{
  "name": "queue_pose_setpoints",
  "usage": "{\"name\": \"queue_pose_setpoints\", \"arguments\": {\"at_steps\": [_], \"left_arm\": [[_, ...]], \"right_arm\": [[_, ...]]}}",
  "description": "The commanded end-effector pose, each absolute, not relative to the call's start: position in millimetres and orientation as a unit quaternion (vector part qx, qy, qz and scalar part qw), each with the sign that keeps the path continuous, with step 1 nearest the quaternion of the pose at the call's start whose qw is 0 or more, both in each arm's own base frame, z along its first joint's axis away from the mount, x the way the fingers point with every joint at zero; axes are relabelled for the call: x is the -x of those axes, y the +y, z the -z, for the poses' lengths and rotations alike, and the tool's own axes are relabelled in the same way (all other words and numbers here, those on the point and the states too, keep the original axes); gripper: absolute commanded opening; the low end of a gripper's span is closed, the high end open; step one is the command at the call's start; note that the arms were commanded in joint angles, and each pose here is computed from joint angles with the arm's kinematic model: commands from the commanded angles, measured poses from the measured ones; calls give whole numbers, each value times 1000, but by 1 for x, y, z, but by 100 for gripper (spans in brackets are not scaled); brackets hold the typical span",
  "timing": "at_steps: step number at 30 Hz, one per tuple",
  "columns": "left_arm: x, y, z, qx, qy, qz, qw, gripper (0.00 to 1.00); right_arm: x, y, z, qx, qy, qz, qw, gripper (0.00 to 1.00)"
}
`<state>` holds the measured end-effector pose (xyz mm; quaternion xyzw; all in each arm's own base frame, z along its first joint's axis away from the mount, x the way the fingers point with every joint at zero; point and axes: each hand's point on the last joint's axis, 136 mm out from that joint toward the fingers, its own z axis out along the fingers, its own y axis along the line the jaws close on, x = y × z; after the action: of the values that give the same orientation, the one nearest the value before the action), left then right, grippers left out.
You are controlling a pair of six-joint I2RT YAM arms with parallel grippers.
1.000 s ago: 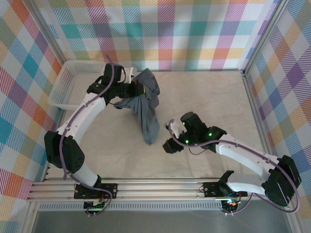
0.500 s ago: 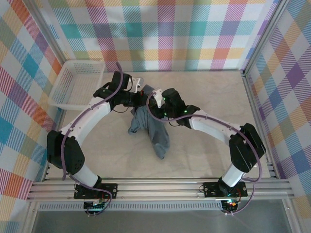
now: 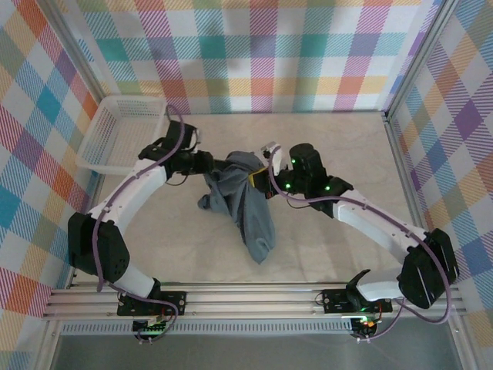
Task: Fold the inside-out t-shirt
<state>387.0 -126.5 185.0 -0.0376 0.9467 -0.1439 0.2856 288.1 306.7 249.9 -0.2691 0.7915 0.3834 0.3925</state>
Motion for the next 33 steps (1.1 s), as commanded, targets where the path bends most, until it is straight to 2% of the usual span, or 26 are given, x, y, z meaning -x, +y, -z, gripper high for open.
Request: {"name": "queue_pose_setpoints", "arguments": {"at_steps": [1, 4, 6, 8, 12, 15, 18, 20, 21, 23, 24, 25, 26, 28, 29, 33], "left_arm": [[-386, -117, -221, 71, 916, 220, 328, 48], [-363, -166, -246, 12, 882, 347, 319, 64], [-347, -182, -246, 9, 879, 366, 304, 74], [-331, -195, -232, 20, 887, 368, 278, 93], [-302, -245, -214, -20, 878, 423, 225, 91], [-288, -287, -202, -82, 876, 422, 218, 83], [-294, -294, -175, -80, 884, 410, 211, 69], [-301, -290, -147, -78, 904, 370, 199, 60], [-305, -286, -135, -75, 914, 348, 194, 51], [-314, -273, -118, -60, 930, 307, 190, 16], [-314, -263, -112, -49, 938, 288, 187, 5], [-317, -252, -110, -36, 942, 274, 193, 0], [-319, -241, -111, -25, 943, 263, 200, 0], [-316, -228, -109, -24, 947, 251, 200, 0], [-311, -224, -105, -30, 951, 243, 189, 0], [-291, -216, -89, -26, 958, 237, 160, 0]], "right_arm": [[-298, 304, -258, 221, 794, -402, 399, 0], [-319, 292, -232, 154, 839, -359, 379, 0], [-325, 290, -216, 135, 858, -343, 357, 0], [-323, 298, -205, 137, 864, -355, 331, 0], [-322, 305, -196, 129, 867, -372, 305, 0], [-327, 300, -192, 89, 881, -362, 291, 0], [-326, 301, -194, 73, 886, -365, 277, 0], [-324, 302, -196, 65, 886, -372, 271, 0], [-323, 302, -198, 63, 885, -375, 269, 0], [-321, 300, -199, 62, 886, -376, 265, 1], [-320, 298, -198, 62, 888, -372, 264, 3], [-319, 293, -196, 62, 892, -361, 264, 6], [-319, 288, -193, 62, 897, -347, 265, 13], [-317, 278, -186, 74, 904, -322, 270, 33], [-318, 275, -184, 91, 906, -308, 277, 37], [-327, 271, -175, 132, 914, -259, 283, 42]]}}
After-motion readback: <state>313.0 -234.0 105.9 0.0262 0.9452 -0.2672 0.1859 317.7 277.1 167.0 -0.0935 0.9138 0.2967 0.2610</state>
